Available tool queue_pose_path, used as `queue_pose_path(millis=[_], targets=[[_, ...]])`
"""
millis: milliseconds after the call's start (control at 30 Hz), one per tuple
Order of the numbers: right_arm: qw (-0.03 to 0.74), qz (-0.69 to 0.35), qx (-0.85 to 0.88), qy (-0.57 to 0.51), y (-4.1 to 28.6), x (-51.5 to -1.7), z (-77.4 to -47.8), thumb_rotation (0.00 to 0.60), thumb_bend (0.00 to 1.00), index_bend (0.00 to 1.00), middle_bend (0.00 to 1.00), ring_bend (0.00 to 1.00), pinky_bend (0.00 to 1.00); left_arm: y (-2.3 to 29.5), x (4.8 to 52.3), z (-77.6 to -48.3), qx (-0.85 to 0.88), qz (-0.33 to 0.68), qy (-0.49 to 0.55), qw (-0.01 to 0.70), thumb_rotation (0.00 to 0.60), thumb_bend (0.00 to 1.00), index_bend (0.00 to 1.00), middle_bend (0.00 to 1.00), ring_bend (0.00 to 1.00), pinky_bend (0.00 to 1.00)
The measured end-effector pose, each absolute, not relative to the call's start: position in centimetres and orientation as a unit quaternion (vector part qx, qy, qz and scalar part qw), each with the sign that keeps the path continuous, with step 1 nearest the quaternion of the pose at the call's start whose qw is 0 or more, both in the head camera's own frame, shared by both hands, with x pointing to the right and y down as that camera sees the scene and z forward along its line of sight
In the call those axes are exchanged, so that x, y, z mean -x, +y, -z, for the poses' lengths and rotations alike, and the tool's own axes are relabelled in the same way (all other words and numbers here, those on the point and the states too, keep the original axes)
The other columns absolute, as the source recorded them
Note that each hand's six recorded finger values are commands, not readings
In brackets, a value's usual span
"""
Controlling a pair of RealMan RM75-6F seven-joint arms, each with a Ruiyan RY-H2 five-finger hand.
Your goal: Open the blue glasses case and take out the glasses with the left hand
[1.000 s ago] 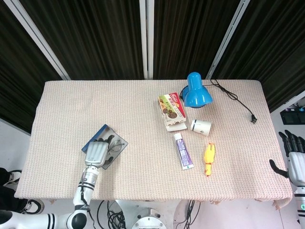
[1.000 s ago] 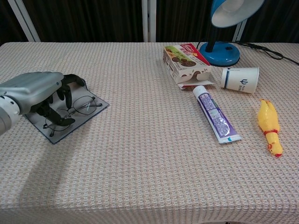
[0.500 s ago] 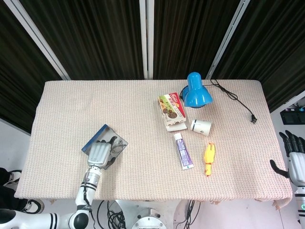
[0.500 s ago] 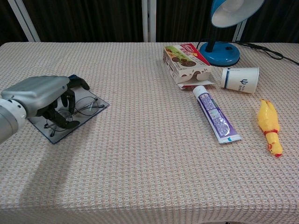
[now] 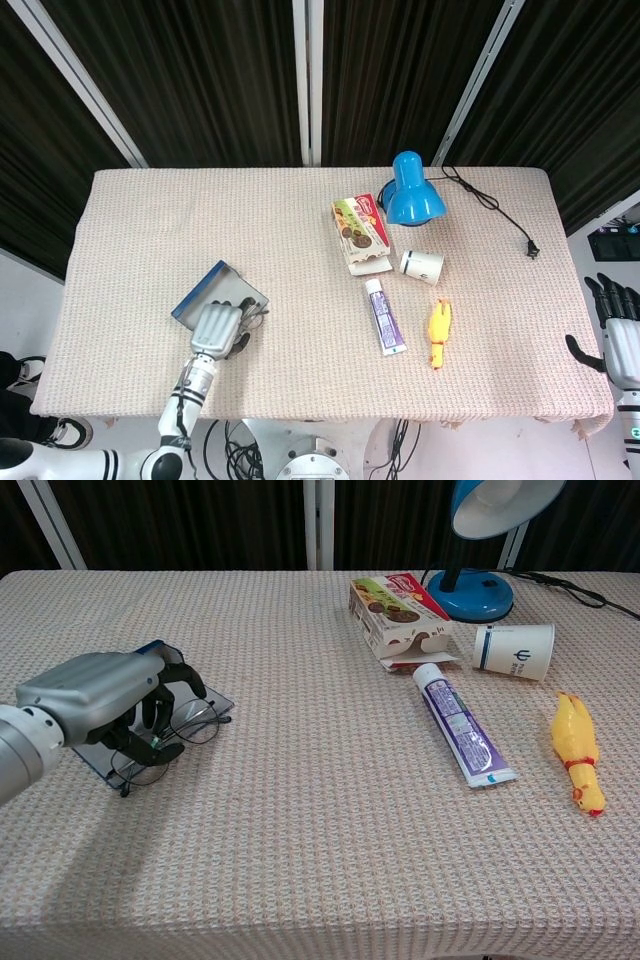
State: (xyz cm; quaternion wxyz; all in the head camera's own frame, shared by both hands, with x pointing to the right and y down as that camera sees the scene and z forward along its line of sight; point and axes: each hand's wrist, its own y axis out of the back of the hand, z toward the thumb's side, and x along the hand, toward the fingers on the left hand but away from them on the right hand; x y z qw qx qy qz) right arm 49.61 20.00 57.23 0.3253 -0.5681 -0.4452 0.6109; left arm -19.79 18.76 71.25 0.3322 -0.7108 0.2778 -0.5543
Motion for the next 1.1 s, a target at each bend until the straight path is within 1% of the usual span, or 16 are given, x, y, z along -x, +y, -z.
queue_pose_path(millis=[300, 500, 667, 833, 933, 1100], targets=[[0.326, -0.612, 0.567, -0.446, 20.0, -49.6, -57.3, 0.600, 0.24, 0.00, 0.00, 0.00, 0.00, 19.1, 19.2, -71.3, 0.723, 0.546, 0.271, 0.324, 0.600, 0.33, 0.28, 0.64, 0.50, 0.52], [0.326, -0.613, 0.565, -0.446, 20.0, -49.8, -57.3, 0.600, 0.24, 0.00, 0.00, 0.00, 0.00, 19.3, 19.1, -71.6, 0.733, 0.545, 0.265, 0.310, 0.600, 0.33, 0.29, 0.68, 0.54, 0.54], [0.325, -0.613, 0.565, -0.446, 20.0, -49.8, -57.3, 0.600, 0.24, 0.00, 0.00, 0.00, 0.00, 19.2, 18.8, -71.3, 0.739, 0.531, 0.270, 0.314, 0.600, 0.34, 0.36, 0.72, 0.59, 0.57], [0.327, -0.612, 0.565, -0.447, 19.9, -49.8, -57.3, 0.600, 0.24, 0.00, 0.00, 0.00, 0.00, 19.1, 18.3, -70.6, 0.747, 0.507, 0.279, 0.327, 0.600, 0.35, 0.48, 0.74, 0.61, 0.58], [0.328, -0.611, 0.565, -0.447, 19.9, -49.7, -57.3, 0.600, 0.24, 0.00, 0.00, 0.00, 0.00, 19.0, 18.2, -70.3, 0.750, 0.496, 0.285, 0.332, 0.600, 0.35, 0.50, 0.75, 0.62, 0.59], [0.328, -0.611, 0.565, -0.447, 19.9, -49.7, -57.3, 0.600, 0.24, 0.00, 0.00, 0.00, 0.00, 19.0, 18.3, -70.1, 0.752, 0.491, 0.289, 0.332, 0.600, 0.35, 0.51, 0.76, 0.62, 0.59]])
